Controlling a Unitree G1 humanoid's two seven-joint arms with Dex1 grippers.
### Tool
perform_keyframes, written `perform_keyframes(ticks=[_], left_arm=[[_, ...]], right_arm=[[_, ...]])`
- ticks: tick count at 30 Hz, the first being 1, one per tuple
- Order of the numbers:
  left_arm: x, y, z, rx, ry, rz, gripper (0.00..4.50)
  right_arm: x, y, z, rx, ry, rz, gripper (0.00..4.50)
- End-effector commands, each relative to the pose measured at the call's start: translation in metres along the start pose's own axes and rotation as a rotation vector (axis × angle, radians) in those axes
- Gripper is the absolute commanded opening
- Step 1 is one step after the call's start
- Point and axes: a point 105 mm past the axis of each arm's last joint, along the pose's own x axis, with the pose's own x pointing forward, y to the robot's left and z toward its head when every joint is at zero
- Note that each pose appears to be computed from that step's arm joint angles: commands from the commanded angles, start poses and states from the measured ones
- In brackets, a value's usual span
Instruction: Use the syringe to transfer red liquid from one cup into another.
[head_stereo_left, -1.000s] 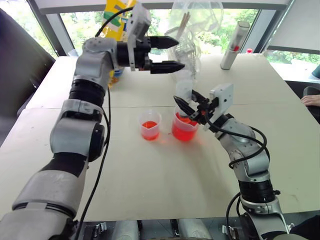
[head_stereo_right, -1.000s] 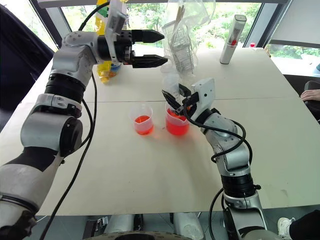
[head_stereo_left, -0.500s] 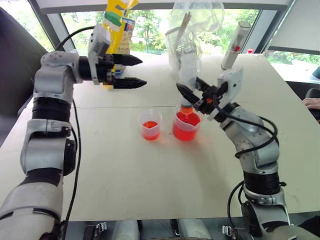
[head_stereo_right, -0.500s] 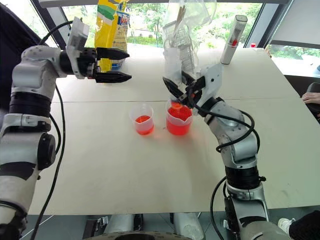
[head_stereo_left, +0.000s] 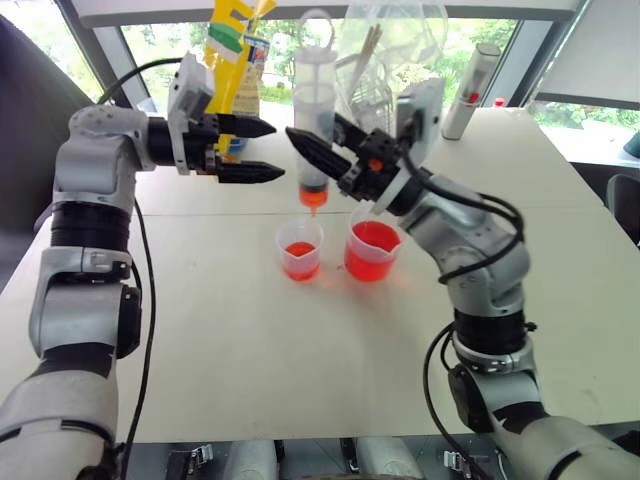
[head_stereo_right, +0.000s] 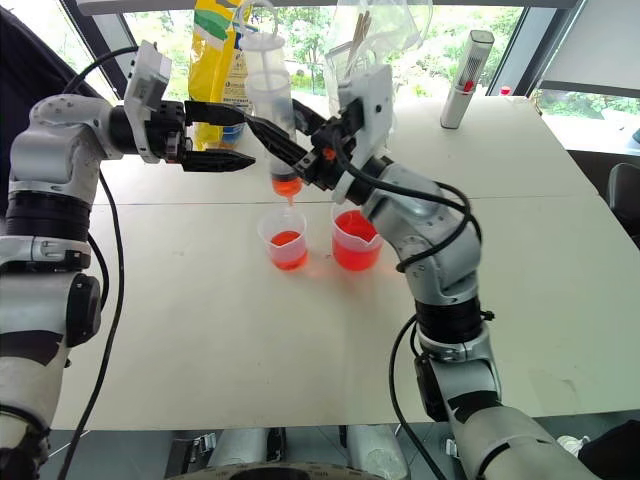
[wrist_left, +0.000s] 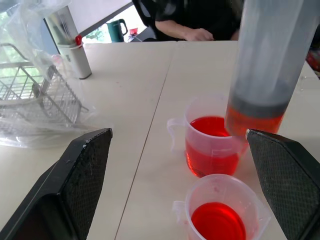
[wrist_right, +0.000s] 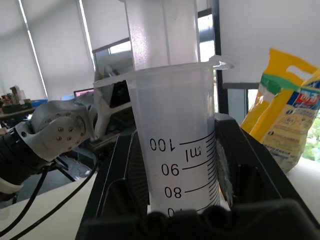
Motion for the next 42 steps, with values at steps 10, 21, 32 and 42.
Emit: perform_keyframes(ticks=[10,21,32,42], left_arm=[[-0.019,-0.016,0.048,0.008,-0.126,-0.053,4.41],[-0.002,-0.010,0.064,-0.029,-0.204,-0.073,4.41],[0.011,-0.011,0.044,-0.051,-0.152,-0.085,0.06],[0.019,-0.025,0.019,-0.048,-0.056,-0.141,0.02]], right_arm=[[0.005,0.003,-0.047,-0.010,0.002,-0.016,1.42],[0.005,0.009,-0.058,-0.025,0.024,-0.003,1.42],[0.005,0.008,-0.058,-0.037,0.028,-0.004,1.42],[0.009,0.011,-0.045,-0.046,0.002,0.008,1.42]])
